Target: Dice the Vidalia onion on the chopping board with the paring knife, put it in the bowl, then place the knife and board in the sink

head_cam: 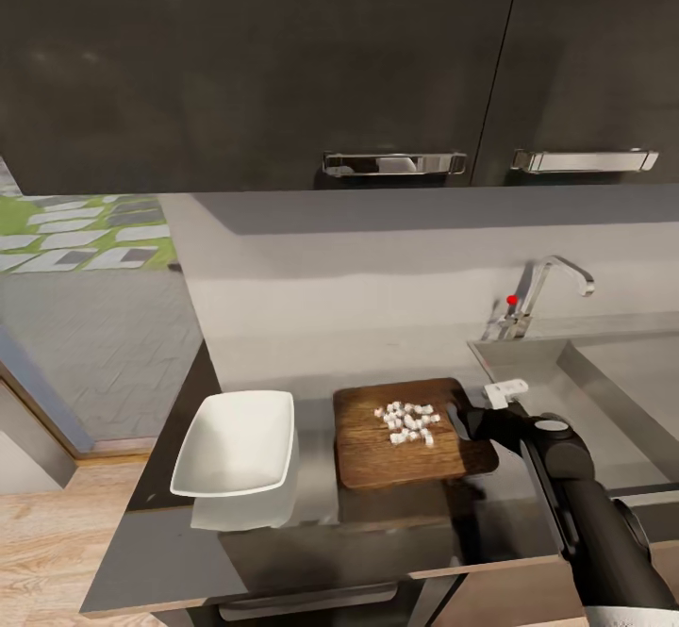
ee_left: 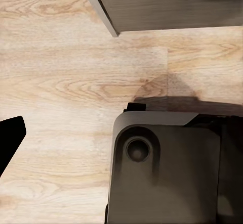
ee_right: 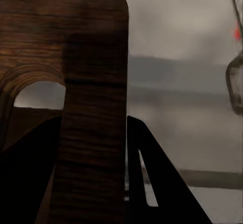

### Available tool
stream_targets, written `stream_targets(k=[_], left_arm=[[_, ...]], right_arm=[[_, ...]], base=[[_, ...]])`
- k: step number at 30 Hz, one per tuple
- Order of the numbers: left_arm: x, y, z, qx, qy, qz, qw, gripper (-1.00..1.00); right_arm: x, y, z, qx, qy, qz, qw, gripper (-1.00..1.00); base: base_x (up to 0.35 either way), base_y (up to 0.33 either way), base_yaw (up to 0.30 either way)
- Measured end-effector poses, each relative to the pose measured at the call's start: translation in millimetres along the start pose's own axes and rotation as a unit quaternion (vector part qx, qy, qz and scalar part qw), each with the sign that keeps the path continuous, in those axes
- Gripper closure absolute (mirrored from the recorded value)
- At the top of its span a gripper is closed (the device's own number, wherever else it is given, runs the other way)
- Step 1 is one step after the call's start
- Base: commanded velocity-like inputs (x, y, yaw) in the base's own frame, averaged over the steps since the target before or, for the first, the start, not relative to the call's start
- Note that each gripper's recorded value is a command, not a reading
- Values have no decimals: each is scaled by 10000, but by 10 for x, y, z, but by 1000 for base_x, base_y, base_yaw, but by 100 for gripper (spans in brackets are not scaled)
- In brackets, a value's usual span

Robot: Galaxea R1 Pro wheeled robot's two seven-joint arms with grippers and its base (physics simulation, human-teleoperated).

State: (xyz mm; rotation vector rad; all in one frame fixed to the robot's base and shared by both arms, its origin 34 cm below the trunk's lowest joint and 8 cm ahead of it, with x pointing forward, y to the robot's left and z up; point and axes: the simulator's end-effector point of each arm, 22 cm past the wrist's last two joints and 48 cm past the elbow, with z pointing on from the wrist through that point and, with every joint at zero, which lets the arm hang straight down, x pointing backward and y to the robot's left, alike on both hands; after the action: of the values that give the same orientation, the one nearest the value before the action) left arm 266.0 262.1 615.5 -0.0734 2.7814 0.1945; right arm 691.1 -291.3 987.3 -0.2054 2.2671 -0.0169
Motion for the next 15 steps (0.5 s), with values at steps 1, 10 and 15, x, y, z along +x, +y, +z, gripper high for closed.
stream_targets(k=[1,10,15], left_arm=[[1,3,0,-2,1,1,10000,-100],[1,8,0,-4,-1,2,10000,-100],[2,6,0,1,2,4,10000,-100]], right_arm=[[-60,13,-10,-14,-59,8,10000,100],[-578,-15,-144,39,-570,-50,9984,100],[-853,-47,-239,86,-846,-78,9963,100]], base=[[0,0,0],[0,0,0],[0,0,0]])
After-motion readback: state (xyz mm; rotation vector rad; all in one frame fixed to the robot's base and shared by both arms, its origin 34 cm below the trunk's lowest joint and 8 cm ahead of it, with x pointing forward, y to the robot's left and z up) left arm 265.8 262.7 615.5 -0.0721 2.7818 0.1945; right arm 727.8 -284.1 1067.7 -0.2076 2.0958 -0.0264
